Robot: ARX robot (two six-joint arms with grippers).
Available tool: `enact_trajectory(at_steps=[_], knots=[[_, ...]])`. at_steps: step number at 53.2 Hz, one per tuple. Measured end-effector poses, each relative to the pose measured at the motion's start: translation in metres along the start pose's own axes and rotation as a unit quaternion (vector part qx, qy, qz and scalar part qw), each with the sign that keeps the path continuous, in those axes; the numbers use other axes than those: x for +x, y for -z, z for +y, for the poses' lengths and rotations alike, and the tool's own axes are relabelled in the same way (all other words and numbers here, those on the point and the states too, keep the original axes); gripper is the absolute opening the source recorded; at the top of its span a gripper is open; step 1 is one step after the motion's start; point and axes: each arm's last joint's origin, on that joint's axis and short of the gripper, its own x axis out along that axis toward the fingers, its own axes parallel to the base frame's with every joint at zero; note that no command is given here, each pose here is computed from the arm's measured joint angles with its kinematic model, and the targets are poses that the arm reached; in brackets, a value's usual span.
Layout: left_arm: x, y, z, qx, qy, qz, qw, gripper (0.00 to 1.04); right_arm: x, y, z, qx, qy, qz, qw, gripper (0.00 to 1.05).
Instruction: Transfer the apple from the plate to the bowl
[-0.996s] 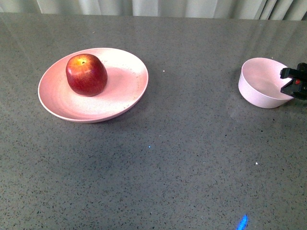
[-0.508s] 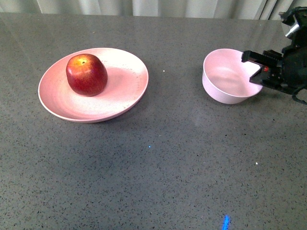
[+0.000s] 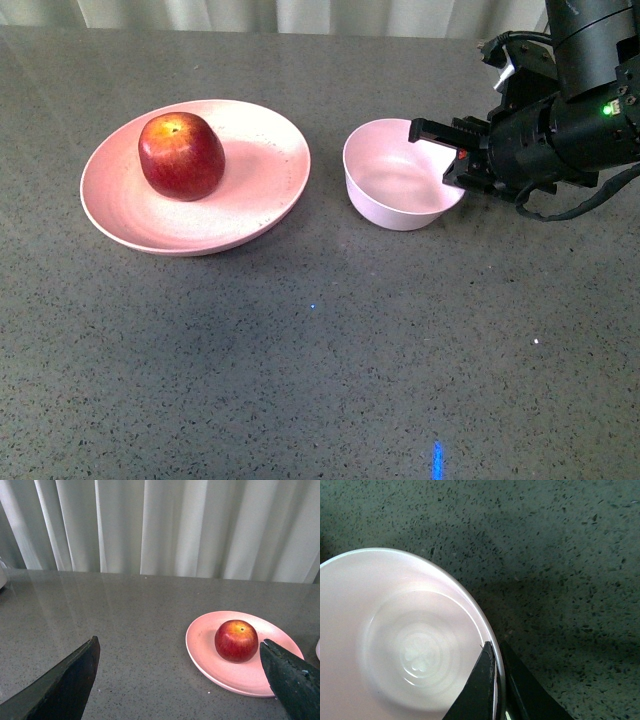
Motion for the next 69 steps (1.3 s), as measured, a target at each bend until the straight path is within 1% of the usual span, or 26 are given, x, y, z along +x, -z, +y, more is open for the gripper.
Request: enact_trajectory(at_steps=[7, 11, 12, 13, 21, 23, 24, 30, 31, 38, 40, 42, 46, 51, 54, 55, 56, 58, 59, 61, 64, 69], knots=[[0.000, 0.000, 0.000, 0.000, 0.000, 0.000, 1.000, 0.96, 0.002, 0.003, 0.001, 0.000, 0.001, 0.004, 1.000, 0.02], [0.000, 0.000, 0.000, 0.000, 0.000, 0.000, 1.000, 0.96, 0.002, 0.003, 0.001, 0.000, 0.002, 0.004, 1.000, 0.15], [0.000, 0.000, 0.000, 0.000, 0.000, 0.000, 1.000, 0.96, 0.002, 0.003, 0.001, 0.000, 0.002, 0.003, 1.000, 0.23], [0.000, 0.000, 0.000, 0.000, 0.000, 0.000, 1.000, 0.96, 0.002, 0.003, 0.001, 0.000, 0.001, 0.003, 1.000, 0.27], [0.000, 0.000, 0.000, 0.000, 0.000, 0.000, 1.000, 0.96, 0.002, 0.001, 0.001, 0.001, -0.003, -0.002, 1.000, 0.43], [0.000, 0.000, 0.000, 0.000, 0.000, 0.000, 1.000, 0.96, 0.001, 0.001, 0.001, 0.002, -0.004, -0.006, 1.000, 0.49], [0.000, 0.000, 0.000, 0.000, 0.000, 0.000, 1.000, 0.96, 0.000, 0.000, 0.000, 0.003, -0.007, -0.010, 1.000, 0.53], [0.000, 0.000, 0.000, 0.000, 0.000, 0.000, 1.000, 0.96, -0.007, -0.004, -0.001, 0.004, -0.013, -0.029, 0.999, 0.66], [0.000, 0.000, 0.000, 0.000, 0.000, 0.000, 1.000, 0.96, -0.010, -0.006, -0.001, 0.005, -0.015, -0.036, 0.999, 0.70], [0.000, 0.000, 0.000, 0.000, 0.000, 0.000, 1.000, 0.96, -0.030, -0.014, -0.004, 0.002, -0.032, -0.074, 0.997, 0.85], [0.000, 0.000, 0.000, 0.000, 0.000, 0.000, 1.000, 0.96, -0.045, -0.020, -0.006, -0.004, -0.042, -0.100, 0.994, 0.94], [0.000, 0.000, 0.000, 0.000, 0.000, 0.000, 1.000, 0.96, -0.058, -0.023, -0.008, -0.008, -0.051, -0.122, 0.991, 0.97], [0.000, 0.000, 0.000, 0.000, 0.000, 0.000, 1.000, 0.96, -0.089, -0.027, -0.016, -0.030, -0.058, -0.171, 0.983, 0.95], [0.000, 0.000, 0.000, 0.000, 0.000, 0.000, 1.000, 0.96, -0.129, -0.023, -0.032, -0.051, -0.059, -0.223, 0.972, 0.96], [0.000, 0.000, 0.000, 0.000, 0.000, 0.000, 1.000, 0.96, -0.143, -0.018, -0.041, -0.071, -0.007, -0.294, 0.953, 0.89], [0.000, 0.000, 0.000, 0.000, 0.000, 0.000, 1.000, 0.96, -0.149, -0.015, -0.045, -0.078, 0.016, -0.322, 0.943, 0.85], [0.000, 0.000, 0.000, 0.000, 0.000, 0.000, 1.000, 0.96, -0.152, -0.014, -0.047, -0.080, 0.026, -0.335, 0.938, 0.84], [0.000, 0.000, 0.000, 0.000, 0.000, 0.000, 1.000, 0.96, -0.164, -0.006, -0.057, -0.093, 0.042, -0.370, 0.923, 0.77], [0.000, 0.000, 0.000, 0.000, 0.000, 0.000, 1.000, 0.96, -0.167, -0.004, -0.059, -0.094, 0.045, -0.376, 0.921, 0.75], [0.000, 0.000, 0.000, 0.000, 0.000, 0.000, 1.000, 0.96, -0.176, 0.004, -0.066, -0.101, 0.061, -0.393, 0.912, 0.68], [0.000, 0.000, 0.000, 0.000, 0.000, 0.000, 1.000, 0.96, -0.188, 0.019, -0.070, -0.110, 0.074, -0.401, 0.906, 0.54], [0.000, 0.000, 0.000, 0.000, 0.000, 0.000, 1.000, 0.96, -0.192, 0.032, -0.071, -0.116, 0.073, -0.396, 0.908, 0.41]])
